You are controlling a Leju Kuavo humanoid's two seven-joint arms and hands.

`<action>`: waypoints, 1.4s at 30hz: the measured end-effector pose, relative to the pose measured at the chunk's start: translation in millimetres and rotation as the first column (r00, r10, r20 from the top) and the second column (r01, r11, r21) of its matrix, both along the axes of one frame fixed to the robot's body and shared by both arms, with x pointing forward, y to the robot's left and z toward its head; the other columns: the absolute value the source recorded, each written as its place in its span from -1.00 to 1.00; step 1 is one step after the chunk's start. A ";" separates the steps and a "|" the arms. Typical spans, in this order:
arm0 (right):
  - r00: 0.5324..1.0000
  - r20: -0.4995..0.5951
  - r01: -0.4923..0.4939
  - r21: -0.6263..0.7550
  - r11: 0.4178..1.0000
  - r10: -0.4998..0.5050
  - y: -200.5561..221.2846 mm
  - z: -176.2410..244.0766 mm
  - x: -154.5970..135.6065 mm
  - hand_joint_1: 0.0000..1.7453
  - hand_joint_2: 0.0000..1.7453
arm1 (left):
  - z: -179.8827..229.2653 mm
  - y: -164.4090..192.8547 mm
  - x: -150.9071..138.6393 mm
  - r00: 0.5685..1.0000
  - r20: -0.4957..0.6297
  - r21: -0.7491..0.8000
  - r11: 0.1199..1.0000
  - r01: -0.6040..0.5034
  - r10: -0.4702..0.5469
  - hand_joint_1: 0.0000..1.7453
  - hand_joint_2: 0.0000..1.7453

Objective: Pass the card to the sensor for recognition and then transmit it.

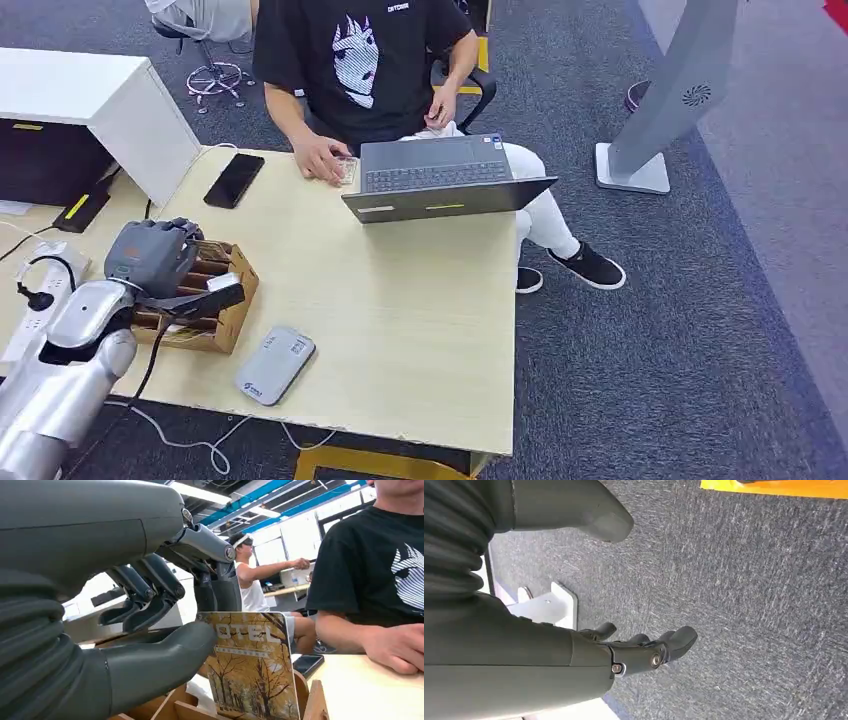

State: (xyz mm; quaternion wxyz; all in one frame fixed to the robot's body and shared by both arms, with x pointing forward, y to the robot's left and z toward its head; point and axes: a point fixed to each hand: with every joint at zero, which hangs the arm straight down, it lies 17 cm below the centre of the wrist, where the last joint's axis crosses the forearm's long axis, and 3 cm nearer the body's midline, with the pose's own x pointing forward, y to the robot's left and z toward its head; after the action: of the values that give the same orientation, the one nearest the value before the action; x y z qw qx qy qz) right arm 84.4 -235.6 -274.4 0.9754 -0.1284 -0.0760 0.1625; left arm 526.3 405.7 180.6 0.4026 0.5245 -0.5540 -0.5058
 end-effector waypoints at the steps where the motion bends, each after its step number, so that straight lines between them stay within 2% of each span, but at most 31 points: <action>1: 1.000 0.000 0.001 0.001 1.000 -0.001 0.1 0.0 -0.1 -1.00 1.00 | 0.0 0.0 0.0 1.000 0.000 0.000 1.000 0.000 0.000 1.00 1.00; 24: 1.000 0.000 0.007 0.002 1.000 -0.007 -0.1 -0.1 -0.4 -1.00 1.00 | 1.4 0.9 -0.2 1.000 0.005 0.003 1.000 0.001 -0.001 1.00 1.00; 28: 1.000 0.000 0.004 -0.002 1.000 -0.004 -0.7 0.0 -0.3 -1.00 1.00 | 15.5 2.3 -0.7 0.997 0.074 0.007 1.000 0.000 0.000 1.00 1.00; 31: 1.000 0.000 0.001 -0.006 1.000 -0.001 -1.5 0.0 -0.2 -1.00 1.00 | 43.9 8.8 -2.2 0.985 0.171 0.005 1.000 -0.015 0.014 1.00 1.00; 35: 1.000 0.004 -0.007 -0.015 1.000 0.007 -2.7 0.3 0.4 -1.00 1.00 | 115.2 15.3 -11.8 0.931 0.366 0.000 1.000 -0.012 0.011 1.00 1.00; 36: 1.000 0.005 -0.008 -0.018 1.000 0.008 -3.2 0.4 0.6 -1.00 1.00 | 142.9 14.5 -20.5 0.891 0.453 0.001 1.000 0.000 -0.001 1.00 1.00; 38: 1.000 0.006 -0.010 -0.021 1.000 0.010 -3.5 0.4 0.5 -1.00 1.00 | 199.6 8.2 -47.4 0.777 0.629 0.012 0.999 0.032 -0.033 1.00 1.00; 39: 1.000 0.006 -0.012 -0.022 1.000 0.012 -3.3 0.5 0.6 -1.00 1.00 | 220.5 6.3 -58.6 0.733 0.679 0.014 0.999 0.039 -0.038 1.00 1.00; 42: 1.000 0.005 -0.019 -0.020 1.000 0.019 -0.5 0.8 0.7 -1.00 1.00 | 259.4 5.2 -81.6 0.655 0.755 0.016 0.999 0.044 -0.040 1.00 1.00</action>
State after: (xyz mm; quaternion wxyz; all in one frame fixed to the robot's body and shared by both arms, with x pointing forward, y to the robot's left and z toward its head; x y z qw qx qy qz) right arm 85.1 -236.1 -273.6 0.9722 -0.1377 -0.0783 0.1722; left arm 444.7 410.9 440.1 0.1258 0.6734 -0.6840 -0.2509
